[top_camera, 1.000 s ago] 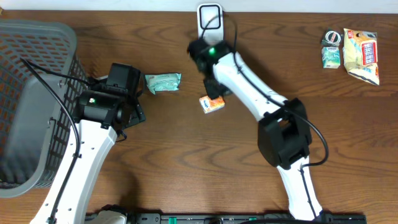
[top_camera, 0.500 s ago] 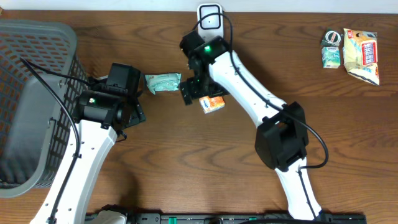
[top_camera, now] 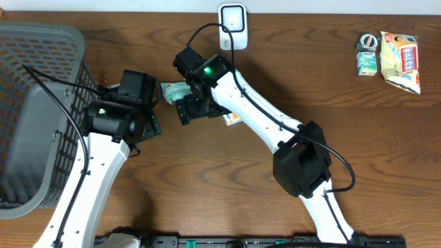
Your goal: Scan the item barcode
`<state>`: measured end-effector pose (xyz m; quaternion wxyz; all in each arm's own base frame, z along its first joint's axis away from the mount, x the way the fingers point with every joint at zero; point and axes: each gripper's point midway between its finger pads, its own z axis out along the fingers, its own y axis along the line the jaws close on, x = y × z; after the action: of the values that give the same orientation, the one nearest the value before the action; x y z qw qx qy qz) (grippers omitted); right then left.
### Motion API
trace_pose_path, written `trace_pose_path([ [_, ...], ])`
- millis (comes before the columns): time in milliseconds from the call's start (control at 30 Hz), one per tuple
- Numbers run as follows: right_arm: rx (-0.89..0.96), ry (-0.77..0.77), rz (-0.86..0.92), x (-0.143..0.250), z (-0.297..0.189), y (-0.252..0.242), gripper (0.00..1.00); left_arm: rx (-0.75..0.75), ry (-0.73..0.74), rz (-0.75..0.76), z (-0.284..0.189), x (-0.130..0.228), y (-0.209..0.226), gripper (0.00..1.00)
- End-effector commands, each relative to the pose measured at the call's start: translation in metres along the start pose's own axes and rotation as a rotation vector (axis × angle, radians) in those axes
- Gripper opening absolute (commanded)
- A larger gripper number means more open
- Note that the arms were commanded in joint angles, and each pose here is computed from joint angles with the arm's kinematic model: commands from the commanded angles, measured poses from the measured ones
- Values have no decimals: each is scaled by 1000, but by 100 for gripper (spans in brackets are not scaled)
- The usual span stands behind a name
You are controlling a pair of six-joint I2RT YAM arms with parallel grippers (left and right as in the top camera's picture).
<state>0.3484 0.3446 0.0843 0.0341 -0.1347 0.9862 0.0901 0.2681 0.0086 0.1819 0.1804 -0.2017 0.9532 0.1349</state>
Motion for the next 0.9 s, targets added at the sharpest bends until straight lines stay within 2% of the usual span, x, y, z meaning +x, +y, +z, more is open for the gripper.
trace_pose_path([
  [0,67,-22,111,-4,4,-14,99,-10,-11,-13,-2,-2,4,98],
  [67,130,-49,145,-7,2,-27,99,-10,-11,-13,-2,-2,4,98],
  [233,291,-111,402,-11,-6,-71,99,-10,-11,-13,-2,-2,4,98],
  [600,150,7,562,-15,-6,-100,99,-10,-11,-13,-2,-2,4,98],
  [867,194,83,763,8,21,-121,99,-10,-11,-13,-2,-2,4,98],
])
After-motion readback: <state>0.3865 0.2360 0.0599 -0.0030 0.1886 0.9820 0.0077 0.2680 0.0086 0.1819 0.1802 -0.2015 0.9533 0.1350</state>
